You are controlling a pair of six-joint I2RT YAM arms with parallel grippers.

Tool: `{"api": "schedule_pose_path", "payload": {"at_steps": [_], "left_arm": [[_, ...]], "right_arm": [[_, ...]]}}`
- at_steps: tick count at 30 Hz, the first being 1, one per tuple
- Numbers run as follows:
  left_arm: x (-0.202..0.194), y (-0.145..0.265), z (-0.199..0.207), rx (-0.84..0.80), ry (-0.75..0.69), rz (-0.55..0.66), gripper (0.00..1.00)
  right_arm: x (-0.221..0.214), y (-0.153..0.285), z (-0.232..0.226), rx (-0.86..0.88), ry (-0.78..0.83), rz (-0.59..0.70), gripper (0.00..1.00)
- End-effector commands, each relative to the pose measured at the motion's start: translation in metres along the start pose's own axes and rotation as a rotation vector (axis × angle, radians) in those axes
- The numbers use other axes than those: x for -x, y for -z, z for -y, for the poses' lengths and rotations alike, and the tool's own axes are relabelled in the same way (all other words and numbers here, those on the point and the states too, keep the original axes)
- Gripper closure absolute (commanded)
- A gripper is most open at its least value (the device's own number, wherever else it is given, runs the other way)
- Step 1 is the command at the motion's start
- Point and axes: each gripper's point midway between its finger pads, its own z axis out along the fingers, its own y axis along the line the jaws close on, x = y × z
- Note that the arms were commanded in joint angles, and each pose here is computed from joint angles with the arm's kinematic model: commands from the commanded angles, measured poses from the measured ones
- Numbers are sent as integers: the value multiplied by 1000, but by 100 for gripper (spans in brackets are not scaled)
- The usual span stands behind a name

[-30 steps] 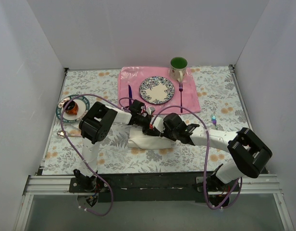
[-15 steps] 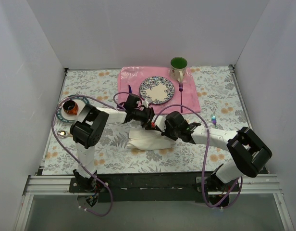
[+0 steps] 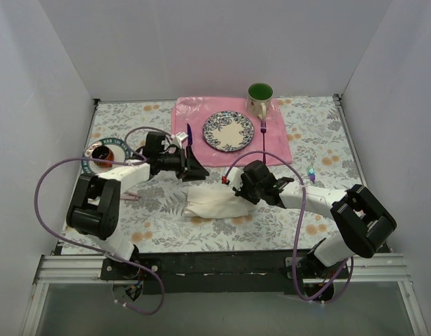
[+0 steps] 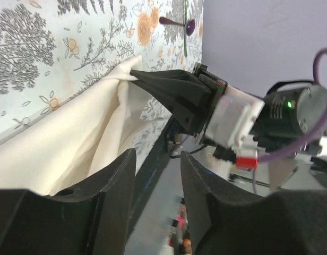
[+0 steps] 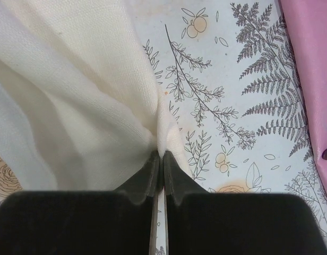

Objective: Fold the napkin into a case and place the utensils inside
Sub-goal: Stuff the top corner of the smaller-rectangle-folded napkin at the center of the board.

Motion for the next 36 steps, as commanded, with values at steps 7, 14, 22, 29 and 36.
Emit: {"api": "schedule_pose_path", "payload": {"at_steps": [7,14,22,29,36], "left_arm": [[-71,41,47,-125,-1161,58,52],[-89,-12,39,-3,-1544,45,53],[-96,-50,8,59,-1769,-4,55],[-95,-64,-5,72,-1832,-26,55],[-101,-72,-18,75,-1878,-69,57]], "right_arm": [[0,0,-14,79,-26,-3,99],[1,0,-15,86,-37,-3,99],[3,-1,-16,99,-37,2,99],[2,1,-16,95,-23,0,99],[3,1,-15,99,-21,4,99]]}}
